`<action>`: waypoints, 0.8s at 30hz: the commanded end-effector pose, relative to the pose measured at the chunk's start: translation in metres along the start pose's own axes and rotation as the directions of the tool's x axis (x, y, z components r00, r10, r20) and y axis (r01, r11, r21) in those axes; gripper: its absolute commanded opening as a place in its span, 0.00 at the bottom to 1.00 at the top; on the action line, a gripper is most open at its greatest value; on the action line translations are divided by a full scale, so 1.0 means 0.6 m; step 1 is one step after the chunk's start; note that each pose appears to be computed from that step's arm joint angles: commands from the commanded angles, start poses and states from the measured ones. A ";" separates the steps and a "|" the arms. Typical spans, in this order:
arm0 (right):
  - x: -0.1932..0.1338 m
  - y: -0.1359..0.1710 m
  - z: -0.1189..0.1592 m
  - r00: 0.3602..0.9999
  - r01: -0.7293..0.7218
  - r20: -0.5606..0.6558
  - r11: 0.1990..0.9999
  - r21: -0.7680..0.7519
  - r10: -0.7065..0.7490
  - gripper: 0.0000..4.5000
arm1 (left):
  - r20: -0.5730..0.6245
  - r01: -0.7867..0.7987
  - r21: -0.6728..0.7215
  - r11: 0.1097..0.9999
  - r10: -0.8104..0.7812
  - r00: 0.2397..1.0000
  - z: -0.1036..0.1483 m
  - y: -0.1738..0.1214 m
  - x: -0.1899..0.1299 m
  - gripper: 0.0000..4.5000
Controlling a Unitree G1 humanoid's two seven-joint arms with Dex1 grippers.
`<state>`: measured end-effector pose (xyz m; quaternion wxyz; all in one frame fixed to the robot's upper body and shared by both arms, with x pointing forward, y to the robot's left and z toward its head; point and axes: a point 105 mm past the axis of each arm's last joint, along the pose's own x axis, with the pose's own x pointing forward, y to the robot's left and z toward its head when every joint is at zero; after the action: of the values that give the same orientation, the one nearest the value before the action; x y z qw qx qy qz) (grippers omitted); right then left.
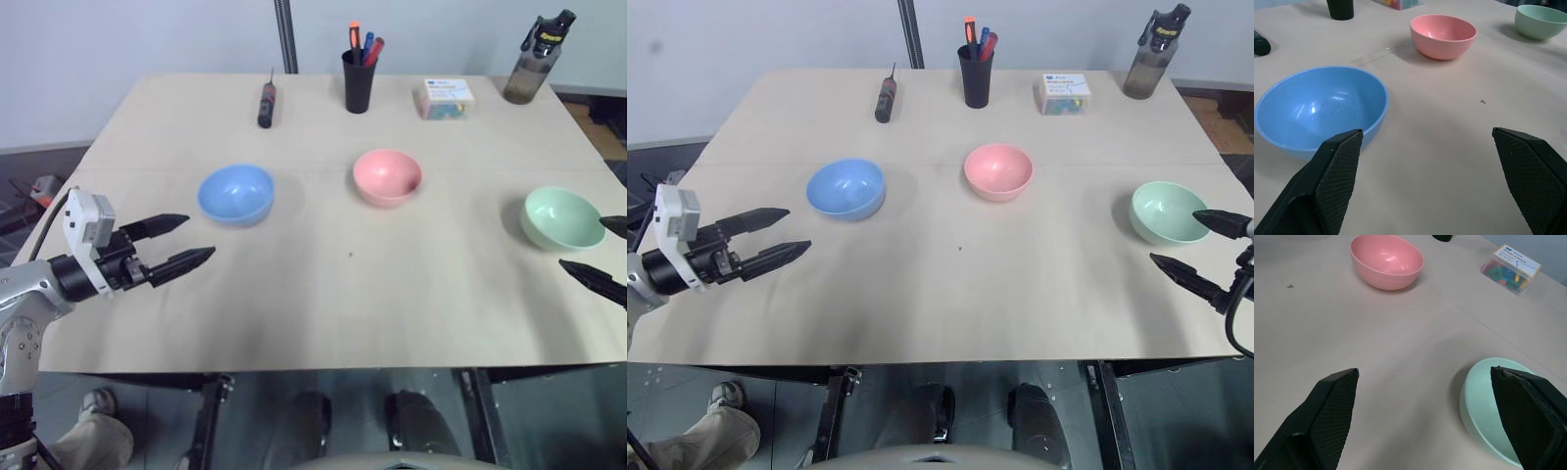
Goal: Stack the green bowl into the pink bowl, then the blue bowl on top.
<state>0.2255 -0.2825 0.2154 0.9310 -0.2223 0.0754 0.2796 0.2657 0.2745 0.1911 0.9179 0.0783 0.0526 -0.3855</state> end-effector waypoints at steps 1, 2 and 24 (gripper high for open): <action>-0.003 -0.007 0.018 0.999 0.033 0.028 0.999 -0.040 -0.032 1.00 | 0.027 0.011 0.052 0.999 -0.013 1.000 0.024 0.001 0.003 0.99; 0.001 -0.006 0.017 0.999 0.038 0.031 0.999 -0.039 -0.037 1.00 | 0.051 0.033 0.054 0.998 -0.036 0.998 0.030 -0.003 0.010 0.99; 0.349 0.097 0.090 0.957 -0.183 0.144 0.909 -0.375 0.253 1.00 | 0.251 0.187 0.091 0.978 -0.204 0.946 0.061 -0.084 0.097 0.99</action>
<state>0.3573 -0.1217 0.1841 0.8523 -0.3235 -0.0211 0.4104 0.2779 0.1960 0.2024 0.8746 0.0425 -0.0485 -0.4806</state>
